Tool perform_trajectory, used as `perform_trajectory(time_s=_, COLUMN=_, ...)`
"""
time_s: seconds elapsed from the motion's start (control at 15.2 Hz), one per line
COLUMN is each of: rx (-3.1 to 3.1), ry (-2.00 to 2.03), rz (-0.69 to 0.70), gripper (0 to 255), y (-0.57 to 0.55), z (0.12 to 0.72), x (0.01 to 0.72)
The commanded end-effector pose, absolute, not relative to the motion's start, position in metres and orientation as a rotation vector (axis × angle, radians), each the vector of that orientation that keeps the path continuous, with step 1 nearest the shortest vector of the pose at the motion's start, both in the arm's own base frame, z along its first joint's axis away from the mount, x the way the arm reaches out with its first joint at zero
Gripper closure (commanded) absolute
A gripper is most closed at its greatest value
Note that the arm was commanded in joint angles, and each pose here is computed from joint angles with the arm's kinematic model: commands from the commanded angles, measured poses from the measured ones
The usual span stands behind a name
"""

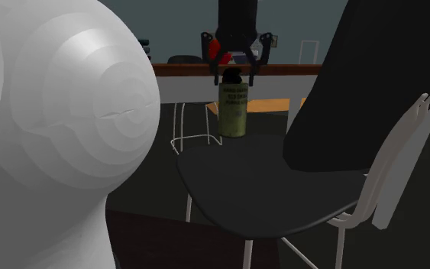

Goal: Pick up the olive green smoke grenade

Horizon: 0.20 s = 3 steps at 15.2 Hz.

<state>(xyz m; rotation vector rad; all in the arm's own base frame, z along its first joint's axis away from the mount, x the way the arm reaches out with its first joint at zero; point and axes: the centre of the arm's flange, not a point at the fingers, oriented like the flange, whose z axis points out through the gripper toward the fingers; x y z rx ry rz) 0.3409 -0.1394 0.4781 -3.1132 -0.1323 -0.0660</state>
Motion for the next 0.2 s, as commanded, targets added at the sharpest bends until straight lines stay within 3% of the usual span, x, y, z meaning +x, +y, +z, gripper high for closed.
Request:
perform_trajectory(time_s=0.0, rx=-3.113, ry=-0.132, rz=-0.066, gripper=255, y=-0.1399, z=0.4892, x=0.3419)
perform_trajectory(time_s=0.13, rx=-3.113, ry=-0.132, rz=-0.066, gripper=255, y=-0.1399, z=0.4900, x=0.3418)
